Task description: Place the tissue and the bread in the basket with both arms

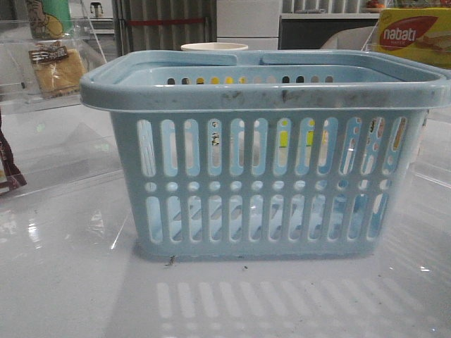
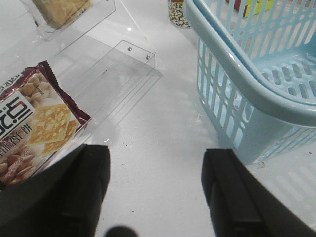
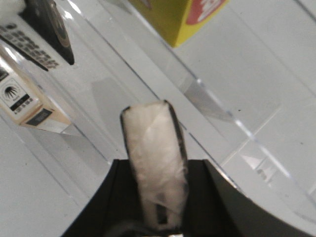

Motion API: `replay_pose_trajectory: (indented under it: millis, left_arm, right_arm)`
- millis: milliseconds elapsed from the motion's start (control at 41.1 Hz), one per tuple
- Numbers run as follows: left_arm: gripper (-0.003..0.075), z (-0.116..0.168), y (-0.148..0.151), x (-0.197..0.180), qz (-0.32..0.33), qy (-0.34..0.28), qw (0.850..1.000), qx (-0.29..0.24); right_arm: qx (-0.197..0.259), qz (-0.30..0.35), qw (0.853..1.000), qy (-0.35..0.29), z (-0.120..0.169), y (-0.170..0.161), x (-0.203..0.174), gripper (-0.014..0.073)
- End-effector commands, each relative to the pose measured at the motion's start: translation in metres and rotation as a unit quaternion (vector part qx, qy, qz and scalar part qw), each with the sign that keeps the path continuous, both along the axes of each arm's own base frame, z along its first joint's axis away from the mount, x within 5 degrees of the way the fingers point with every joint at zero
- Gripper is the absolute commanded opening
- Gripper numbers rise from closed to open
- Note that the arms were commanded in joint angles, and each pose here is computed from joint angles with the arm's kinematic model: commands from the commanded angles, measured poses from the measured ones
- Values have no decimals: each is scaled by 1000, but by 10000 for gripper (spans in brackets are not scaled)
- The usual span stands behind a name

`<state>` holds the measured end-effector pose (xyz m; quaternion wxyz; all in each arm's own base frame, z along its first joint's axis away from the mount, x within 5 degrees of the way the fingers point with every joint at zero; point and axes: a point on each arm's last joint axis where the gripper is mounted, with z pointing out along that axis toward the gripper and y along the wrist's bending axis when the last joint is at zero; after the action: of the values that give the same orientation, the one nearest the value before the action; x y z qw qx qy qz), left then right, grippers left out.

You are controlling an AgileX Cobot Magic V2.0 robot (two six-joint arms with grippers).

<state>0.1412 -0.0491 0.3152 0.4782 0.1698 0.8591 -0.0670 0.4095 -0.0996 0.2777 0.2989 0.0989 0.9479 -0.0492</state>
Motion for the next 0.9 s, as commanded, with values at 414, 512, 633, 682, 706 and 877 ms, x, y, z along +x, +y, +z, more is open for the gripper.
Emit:
replay_pose_trajectory:
  millis: [414,512,633,682,706,877]
  left_arm:
    - [455,16,-2,3,-3,-54,998,-20]
    - [455,16,-2,3,-3,-54,998,-20]
    - [455,16,-2,3,-3,-54,998,-20]
    - [455,16,-2,3,-3,-54,998,-20]
    - [455,16,-2,3,-3,-54,998,-20]
    - [455,16,-2,3,-3,-54,998,-20]
  right_arm:
    - [-7,123,965,-230,160,103,-73,224]
    - [9,182,955,-233,165,141,-83,224]
    - [36,263,943,-203,157,189,-89,224]
    - [43,294,936,-186,151,207,-92,224]
    - [46,303,935,-178,148,214,-92,224]
    - [52,342,933,-105,114,246,-83,224]
